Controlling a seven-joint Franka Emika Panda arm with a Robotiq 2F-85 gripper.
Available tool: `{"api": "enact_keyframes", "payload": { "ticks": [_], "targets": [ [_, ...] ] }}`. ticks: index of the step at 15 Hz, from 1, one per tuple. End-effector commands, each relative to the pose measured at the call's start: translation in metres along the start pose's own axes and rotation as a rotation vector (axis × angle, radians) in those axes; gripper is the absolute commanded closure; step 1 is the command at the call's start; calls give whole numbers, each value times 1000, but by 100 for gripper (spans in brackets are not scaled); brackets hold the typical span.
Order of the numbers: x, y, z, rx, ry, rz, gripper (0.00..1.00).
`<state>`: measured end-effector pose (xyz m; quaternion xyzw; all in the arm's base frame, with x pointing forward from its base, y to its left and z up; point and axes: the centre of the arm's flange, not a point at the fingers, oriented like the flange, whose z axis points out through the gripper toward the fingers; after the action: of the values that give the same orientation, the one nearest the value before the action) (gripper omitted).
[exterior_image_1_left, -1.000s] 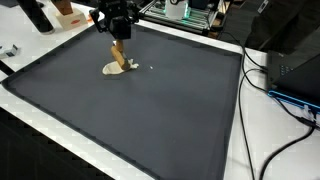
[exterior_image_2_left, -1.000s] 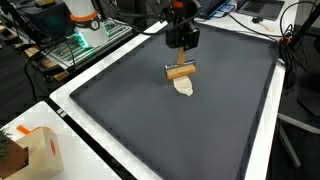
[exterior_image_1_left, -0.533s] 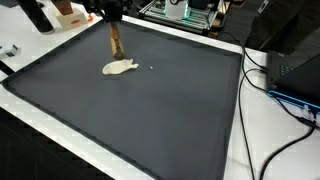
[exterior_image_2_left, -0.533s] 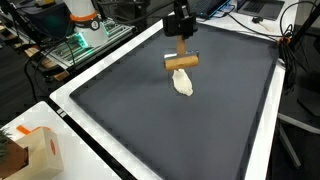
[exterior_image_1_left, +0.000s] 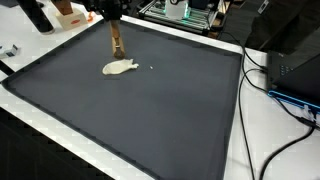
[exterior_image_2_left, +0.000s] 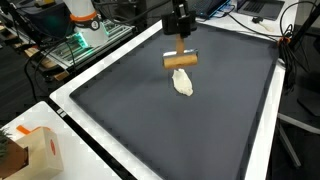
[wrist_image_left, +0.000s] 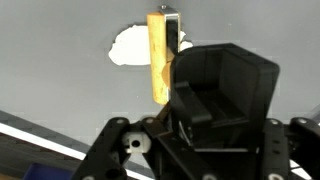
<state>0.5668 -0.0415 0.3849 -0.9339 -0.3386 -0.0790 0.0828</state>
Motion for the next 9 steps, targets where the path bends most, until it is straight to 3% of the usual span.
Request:
{"api": "enact_keyframes", "payload": {
  "ticks": [1, 9],
  "targets": [
    [-1, 5, -2, 23, 19, 16, 77],
    [-28, 63, -1, 252, 248, 373, 77]
  ]
}}
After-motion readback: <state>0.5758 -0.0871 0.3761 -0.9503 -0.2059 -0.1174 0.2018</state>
